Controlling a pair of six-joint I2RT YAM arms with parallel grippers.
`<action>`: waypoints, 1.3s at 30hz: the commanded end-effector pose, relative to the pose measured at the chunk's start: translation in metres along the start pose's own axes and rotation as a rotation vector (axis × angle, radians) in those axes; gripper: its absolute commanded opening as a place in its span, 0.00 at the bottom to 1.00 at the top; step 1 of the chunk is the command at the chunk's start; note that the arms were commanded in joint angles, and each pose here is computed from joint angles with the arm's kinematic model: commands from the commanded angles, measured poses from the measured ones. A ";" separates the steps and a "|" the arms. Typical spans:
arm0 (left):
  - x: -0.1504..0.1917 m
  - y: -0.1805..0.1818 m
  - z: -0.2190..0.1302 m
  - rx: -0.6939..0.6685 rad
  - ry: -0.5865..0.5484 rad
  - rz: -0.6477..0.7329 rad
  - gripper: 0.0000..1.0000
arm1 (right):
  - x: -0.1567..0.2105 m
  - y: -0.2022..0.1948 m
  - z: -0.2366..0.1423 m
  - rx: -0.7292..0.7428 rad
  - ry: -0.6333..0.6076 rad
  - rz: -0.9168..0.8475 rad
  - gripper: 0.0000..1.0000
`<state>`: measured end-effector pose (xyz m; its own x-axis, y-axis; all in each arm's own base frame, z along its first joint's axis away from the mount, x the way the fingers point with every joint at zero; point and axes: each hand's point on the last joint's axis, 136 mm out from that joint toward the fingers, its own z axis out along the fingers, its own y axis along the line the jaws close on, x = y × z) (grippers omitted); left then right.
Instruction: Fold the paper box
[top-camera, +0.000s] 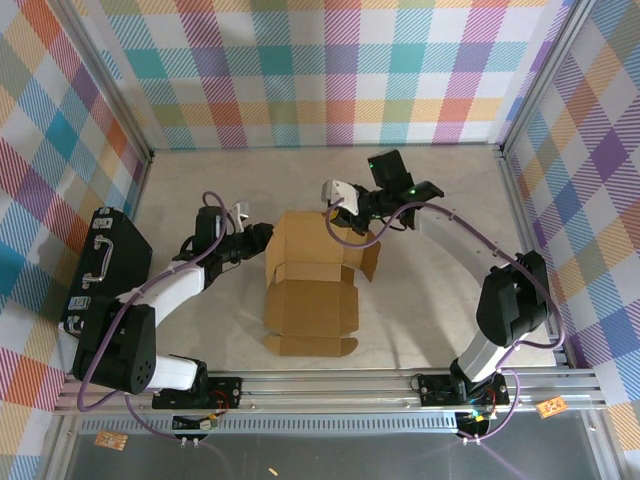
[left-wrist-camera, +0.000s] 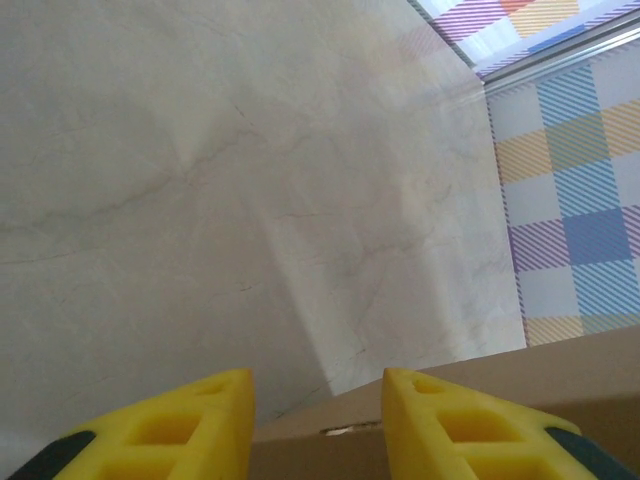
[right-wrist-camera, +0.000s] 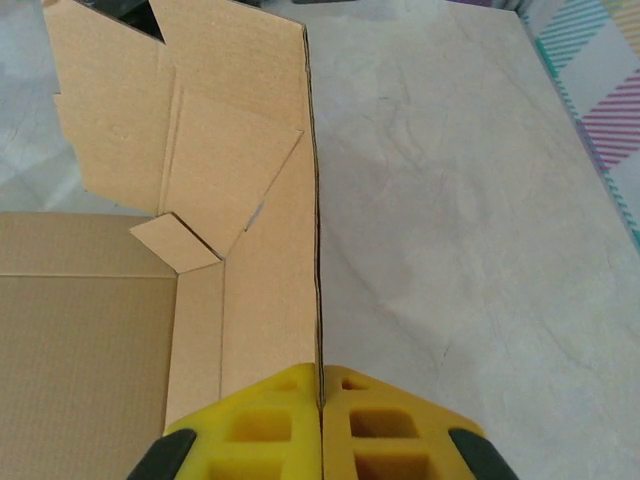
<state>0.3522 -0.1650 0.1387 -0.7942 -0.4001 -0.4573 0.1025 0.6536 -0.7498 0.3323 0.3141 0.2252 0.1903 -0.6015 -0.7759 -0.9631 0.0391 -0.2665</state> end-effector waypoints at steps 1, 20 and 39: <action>0.008 0.007 0.002 -0.019 -0.003 0.016 0.40 | 0.004 0.005 0.011 0.000 0.022 -0.110 0.00; 0.016 0.008 0.006 0.021 0.018 -0.033 0.45 | 0.009 -0.002 0.021 0.305 -0.046 -0.552 0.00; 0.010 0.002 -0.007 0.012 -0.004 0.006 0.52 | -0.006 -0.006 0.020 0.617 -0.022 -0.922 0.00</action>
<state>0.3489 -0.1605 0.1277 -0.7948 -0.4290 -0.4293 0.0558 0.6526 -0.7556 0.3395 0.3309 0.1957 0.7781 -0.5883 -0.2202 -0.3145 -0.0614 -0.9473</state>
